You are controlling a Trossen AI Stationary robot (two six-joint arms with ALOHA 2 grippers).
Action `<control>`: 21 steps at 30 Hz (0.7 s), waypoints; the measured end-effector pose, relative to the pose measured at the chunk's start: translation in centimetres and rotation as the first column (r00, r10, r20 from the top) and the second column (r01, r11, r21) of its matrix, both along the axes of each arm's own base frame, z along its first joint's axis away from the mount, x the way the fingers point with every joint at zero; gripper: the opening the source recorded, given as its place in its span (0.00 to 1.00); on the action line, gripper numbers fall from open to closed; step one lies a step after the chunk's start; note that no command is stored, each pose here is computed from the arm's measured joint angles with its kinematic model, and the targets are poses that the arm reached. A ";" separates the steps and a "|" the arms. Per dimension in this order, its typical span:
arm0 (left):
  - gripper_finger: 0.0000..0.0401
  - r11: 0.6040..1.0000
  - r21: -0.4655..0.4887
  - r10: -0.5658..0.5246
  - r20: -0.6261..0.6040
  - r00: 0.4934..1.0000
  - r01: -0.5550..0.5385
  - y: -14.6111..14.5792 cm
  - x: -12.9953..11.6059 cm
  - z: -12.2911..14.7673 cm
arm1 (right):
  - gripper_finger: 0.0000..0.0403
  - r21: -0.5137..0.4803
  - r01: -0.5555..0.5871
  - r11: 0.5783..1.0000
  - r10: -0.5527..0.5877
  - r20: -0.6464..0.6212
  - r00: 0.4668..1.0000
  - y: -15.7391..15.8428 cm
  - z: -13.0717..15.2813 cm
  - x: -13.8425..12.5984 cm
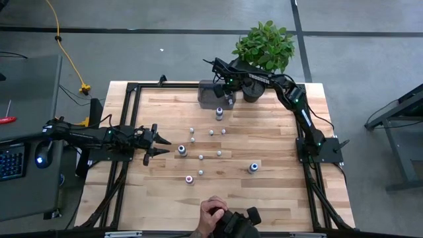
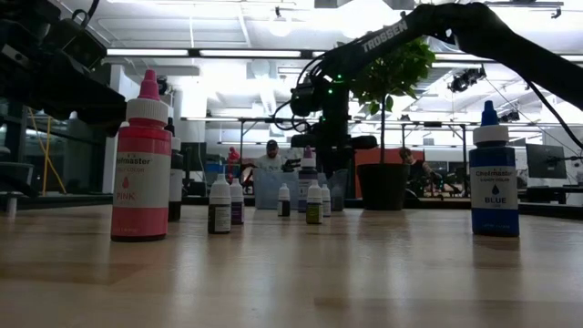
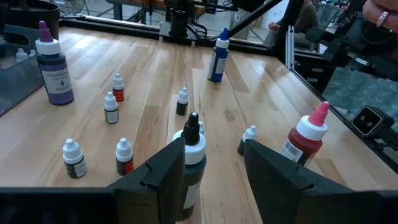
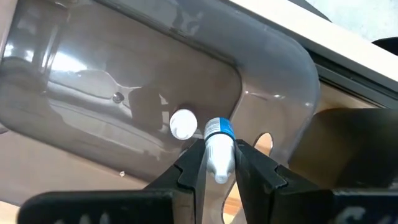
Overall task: Pick & Place food coloring
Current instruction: Put the small blue food coloring bottle into the black bin
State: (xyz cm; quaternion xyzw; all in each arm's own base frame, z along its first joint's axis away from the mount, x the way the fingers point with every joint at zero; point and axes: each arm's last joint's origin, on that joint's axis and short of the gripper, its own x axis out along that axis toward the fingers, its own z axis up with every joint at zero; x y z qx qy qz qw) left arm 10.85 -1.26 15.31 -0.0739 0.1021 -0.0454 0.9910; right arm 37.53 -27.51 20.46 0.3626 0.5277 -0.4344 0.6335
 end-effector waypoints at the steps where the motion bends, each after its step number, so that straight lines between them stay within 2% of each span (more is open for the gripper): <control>1: 0.41 1.000 0.000 0.000 0.000 1.000 0.000 0.0 0.0 0.0 | 0.17 0.001 0.000 1.000 0.000 -0.001 1.000 0.0 0.0 0.0; 12: 0.41 1.000 0.000 0.000 0.000 1.000 0.000 0.0 0.0 0.0 | 0.17 0.007 -0.002 1.000 0.002 0.005 1.000 0.0 0.0 0.0; 21: 0.41 1.000 0.000 0.000 0.000 1.000 0.000 0.0 0.0 0.0 | 0.29 0.005 -0.001 1.000 0.001 0.004 1.000 0.0 0.0 0.0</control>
